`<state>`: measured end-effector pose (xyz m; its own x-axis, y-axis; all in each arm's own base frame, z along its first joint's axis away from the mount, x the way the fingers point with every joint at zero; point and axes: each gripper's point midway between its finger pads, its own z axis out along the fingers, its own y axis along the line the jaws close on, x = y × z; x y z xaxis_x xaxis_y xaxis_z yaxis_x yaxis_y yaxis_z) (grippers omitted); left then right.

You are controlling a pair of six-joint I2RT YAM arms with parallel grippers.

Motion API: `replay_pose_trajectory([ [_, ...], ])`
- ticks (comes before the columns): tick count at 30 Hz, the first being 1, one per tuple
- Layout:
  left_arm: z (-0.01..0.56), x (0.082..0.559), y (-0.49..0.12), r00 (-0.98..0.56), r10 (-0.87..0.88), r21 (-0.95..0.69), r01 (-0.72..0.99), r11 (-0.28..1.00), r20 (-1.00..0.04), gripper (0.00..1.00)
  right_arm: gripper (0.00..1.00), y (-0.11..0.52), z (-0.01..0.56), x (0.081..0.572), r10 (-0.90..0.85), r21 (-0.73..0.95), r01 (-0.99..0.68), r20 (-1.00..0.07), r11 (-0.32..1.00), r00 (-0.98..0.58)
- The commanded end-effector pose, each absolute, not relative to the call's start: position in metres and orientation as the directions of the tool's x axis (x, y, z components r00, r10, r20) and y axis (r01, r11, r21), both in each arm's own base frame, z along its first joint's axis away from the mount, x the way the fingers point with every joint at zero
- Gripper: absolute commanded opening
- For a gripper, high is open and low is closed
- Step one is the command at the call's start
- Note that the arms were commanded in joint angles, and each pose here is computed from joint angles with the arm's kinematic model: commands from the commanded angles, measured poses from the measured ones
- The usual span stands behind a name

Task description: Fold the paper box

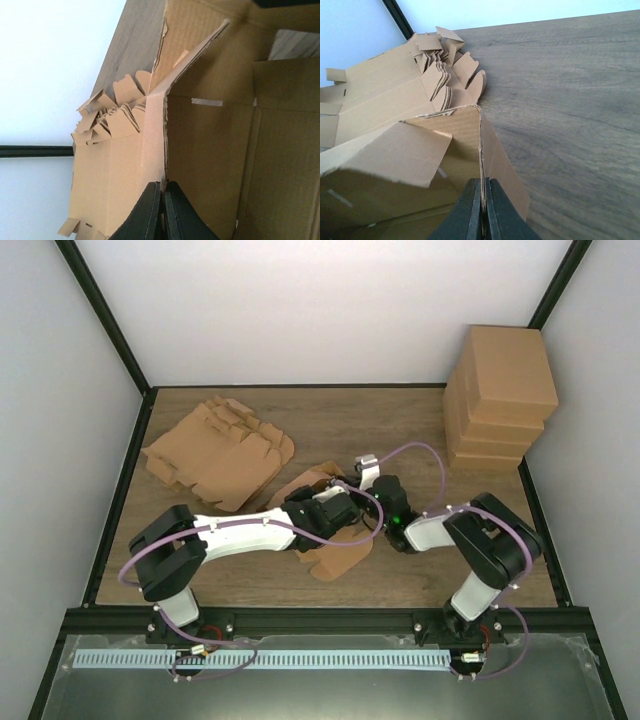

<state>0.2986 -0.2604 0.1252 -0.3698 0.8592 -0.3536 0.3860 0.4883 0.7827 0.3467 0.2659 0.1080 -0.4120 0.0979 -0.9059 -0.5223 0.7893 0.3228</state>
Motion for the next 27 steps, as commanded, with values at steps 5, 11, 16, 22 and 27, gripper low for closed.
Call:
replay_pose_trajectory([
  [5,0.137,0.296,-0.258,-0.376,0.834,0.753,0.382,0.536,-0.403,0.04,0.01,0.26,0.147,0.321,0.096,0.323,-0.575,-0.916,0.752,-0.389],
  [11,0.137,0.292,-0.262,-0.372,0.826,0.727,0.405,0.555,-0.424,0.04,0.01,0.256,0.148,0.304,0.109,0.385,-0.569,-0.882,0.727,-0.457],
  [16,0.137,0.287,-0.268,-0.356,0.825,0.704,0.433,0.562,-0.439,0.04,0.01,0.254,0.141,0.296,0.128,0.44,-0.535,-0.843,0.721,-0.522],
  [22,0.132,0.284,-0.273,-0.348,0.835,0.707,0.447,0.548,-0.426,0.04,0.01,0.261,0.124,0.291,0.129,0.496,-0.516,-0.796,0.699,-0.591],
  [27,0.132,0.281,-0.275,-0.342,0.841,0.714,0.447,0.539,-0.42,0.04,0.01,0.268,0.124,0.285,0.146,0.53,-0.491,-0.768,0.691,-0.623],
])
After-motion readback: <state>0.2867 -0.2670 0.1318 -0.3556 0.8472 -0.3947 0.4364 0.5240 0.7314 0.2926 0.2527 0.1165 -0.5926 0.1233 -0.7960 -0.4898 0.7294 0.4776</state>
